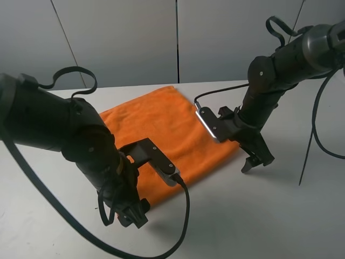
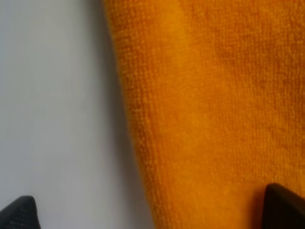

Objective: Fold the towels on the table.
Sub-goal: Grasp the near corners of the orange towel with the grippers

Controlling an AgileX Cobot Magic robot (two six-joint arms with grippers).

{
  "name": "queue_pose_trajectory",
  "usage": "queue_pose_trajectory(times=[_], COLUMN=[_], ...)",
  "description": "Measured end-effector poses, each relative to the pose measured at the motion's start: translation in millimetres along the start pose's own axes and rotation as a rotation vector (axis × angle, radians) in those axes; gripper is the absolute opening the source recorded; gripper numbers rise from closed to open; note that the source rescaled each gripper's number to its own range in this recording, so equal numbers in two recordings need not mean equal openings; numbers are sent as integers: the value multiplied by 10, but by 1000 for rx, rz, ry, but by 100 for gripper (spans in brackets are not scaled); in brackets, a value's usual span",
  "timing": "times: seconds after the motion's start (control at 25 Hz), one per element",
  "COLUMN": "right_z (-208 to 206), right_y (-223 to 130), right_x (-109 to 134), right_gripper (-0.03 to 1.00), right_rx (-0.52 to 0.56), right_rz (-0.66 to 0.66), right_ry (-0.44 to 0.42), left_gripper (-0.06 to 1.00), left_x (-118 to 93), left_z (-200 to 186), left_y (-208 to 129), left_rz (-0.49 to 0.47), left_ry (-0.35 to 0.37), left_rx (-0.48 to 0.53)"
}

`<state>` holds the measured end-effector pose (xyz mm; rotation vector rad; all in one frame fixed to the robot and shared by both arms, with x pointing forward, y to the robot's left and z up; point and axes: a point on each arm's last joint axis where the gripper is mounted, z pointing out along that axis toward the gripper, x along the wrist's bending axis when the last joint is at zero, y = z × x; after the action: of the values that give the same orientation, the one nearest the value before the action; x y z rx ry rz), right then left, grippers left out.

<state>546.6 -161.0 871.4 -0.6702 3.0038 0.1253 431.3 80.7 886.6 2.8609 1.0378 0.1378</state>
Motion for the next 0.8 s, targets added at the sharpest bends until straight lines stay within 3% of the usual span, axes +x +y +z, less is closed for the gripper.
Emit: queue_pose_trajectory(times=[0.28,0.6,0.68,0.8], right_z=[0,0,0,0], right_y=[-2,-1,-1,-1], right_x=[-13,-15,-15,-15], right_gripper=[100,100,90,55], right_rx=[2,1,1,1], right_rz=[0,4,4,4], right_ry=[-14,-17,-17,-17], left_gripper=[100,98,87,44], left_x=[-19,-43,-46,-36], left_z=[215,216,216,222], left_y=[-42,-38,-38,-37], left_rz=[-10,0,0,-1], left_ry=[7,17,18,29], left_rx=[74,75,75,75])
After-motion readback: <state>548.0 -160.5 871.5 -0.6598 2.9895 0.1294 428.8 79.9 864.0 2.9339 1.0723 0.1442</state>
